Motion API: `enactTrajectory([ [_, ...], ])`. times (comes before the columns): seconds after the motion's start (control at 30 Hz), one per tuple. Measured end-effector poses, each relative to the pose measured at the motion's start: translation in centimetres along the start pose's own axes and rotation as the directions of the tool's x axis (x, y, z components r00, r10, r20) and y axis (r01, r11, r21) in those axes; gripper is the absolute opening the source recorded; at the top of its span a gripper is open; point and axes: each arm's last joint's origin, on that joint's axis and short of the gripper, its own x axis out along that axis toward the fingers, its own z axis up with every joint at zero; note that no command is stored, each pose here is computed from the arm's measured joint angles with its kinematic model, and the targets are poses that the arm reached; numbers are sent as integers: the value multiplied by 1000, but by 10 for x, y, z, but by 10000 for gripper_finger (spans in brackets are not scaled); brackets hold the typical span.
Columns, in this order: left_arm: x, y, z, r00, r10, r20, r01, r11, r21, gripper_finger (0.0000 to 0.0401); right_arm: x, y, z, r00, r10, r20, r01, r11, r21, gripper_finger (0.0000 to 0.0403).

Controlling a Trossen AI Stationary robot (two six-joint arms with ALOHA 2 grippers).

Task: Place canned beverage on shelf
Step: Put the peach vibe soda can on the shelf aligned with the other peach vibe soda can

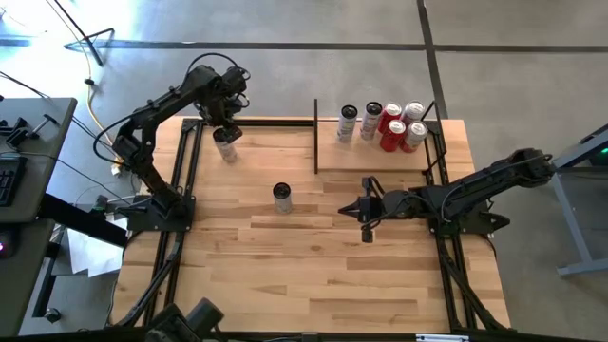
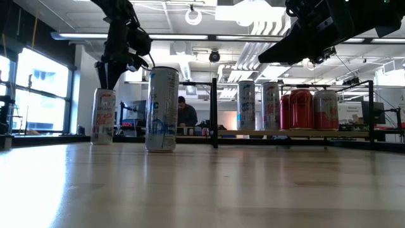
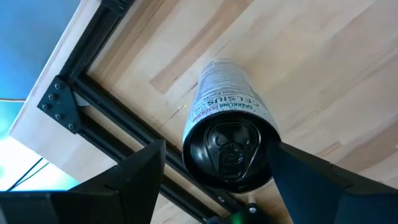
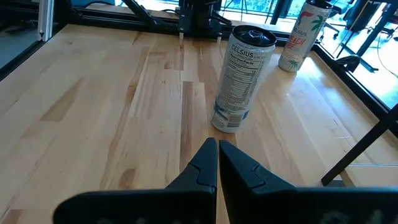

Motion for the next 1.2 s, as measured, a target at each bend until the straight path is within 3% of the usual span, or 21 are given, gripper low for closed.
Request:
enactTrajectory([
  [0.43, -14, -1, -13, 999, 3, 45, -5, 998, 58, 274, 0, 0, 1, 1000, -1, 9, 1, 1000, 2, 0],
  [0.8, -47, -8, -43, 982, 35, 187, -44, 998, 46, 252, 0, 0, 1, 1000, -1, 10, 2, 999, -50, 0],
  [1.0, -64, -29, -55, 958, 41, 284, -66, 995, 79, 173, 1, -6, 3, 998, -50, 30, 52, 996, -74, 0],
  [1.2, -67, -46, -54, 949, 51, 312, -75, 995, 63, 22, 3, -21, 10, 986, -136, 98, 149, 979, -141, 0],
])
